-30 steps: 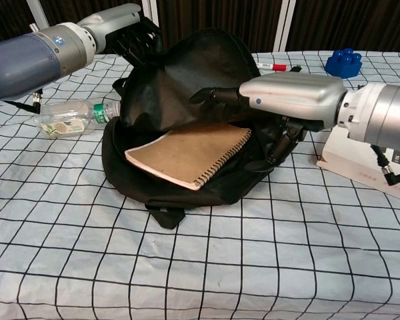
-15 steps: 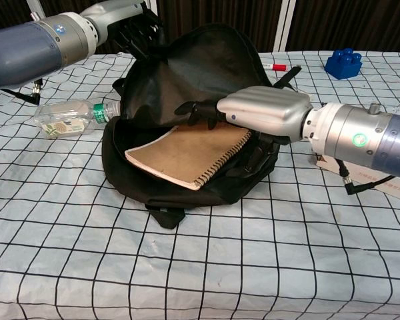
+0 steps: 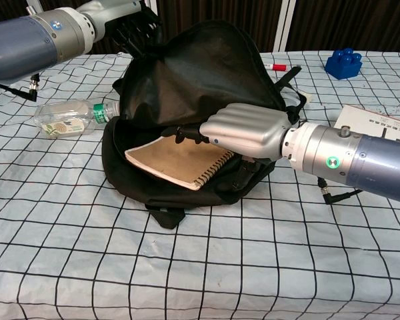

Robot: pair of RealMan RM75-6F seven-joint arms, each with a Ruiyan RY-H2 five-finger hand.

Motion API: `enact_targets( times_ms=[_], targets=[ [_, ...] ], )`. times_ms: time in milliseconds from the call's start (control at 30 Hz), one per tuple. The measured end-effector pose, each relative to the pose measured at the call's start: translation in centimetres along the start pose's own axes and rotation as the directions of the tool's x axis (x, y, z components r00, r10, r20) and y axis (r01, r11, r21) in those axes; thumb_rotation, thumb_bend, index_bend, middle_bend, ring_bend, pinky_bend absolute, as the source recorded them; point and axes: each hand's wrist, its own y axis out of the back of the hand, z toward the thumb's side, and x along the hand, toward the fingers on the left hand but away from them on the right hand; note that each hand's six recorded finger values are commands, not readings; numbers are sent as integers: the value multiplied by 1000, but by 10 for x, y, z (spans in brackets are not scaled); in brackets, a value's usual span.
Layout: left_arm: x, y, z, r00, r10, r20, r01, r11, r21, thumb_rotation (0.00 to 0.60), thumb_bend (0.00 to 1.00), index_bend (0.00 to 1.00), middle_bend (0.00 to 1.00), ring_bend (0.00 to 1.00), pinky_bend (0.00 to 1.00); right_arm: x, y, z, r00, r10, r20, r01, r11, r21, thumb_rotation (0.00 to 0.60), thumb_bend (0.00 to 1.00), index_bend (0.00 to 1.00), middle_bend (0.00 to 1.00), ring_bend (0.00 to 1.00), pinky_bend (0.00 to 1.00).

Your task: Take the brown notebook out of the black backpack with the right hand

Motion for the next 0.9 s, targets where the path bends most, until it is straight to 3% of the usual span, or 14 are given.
enact_targets(
  times_ms=[500,733,900],
  targets=[
    [-2,5,-4,1000,5,-12,-5,999,46,600,456,638,675,398,298,-15,-12,3,1000,2,14,-2,1000,-14,600,186,62,176,263,226],
    [-2,4,-5,1000,0,-13,1,998,61,600,457,638,676,398,297,-20,-17,-3,999,-18,48,17,1000,12,600,350,202,258,342,253],
    [-2,3,-4,1000,-3,-13,4,998,68,600,456,638,676,398,298,-19,-13,-6,996,-55,71,54,999,6,600,406,261,302,372,264]
  ],
)
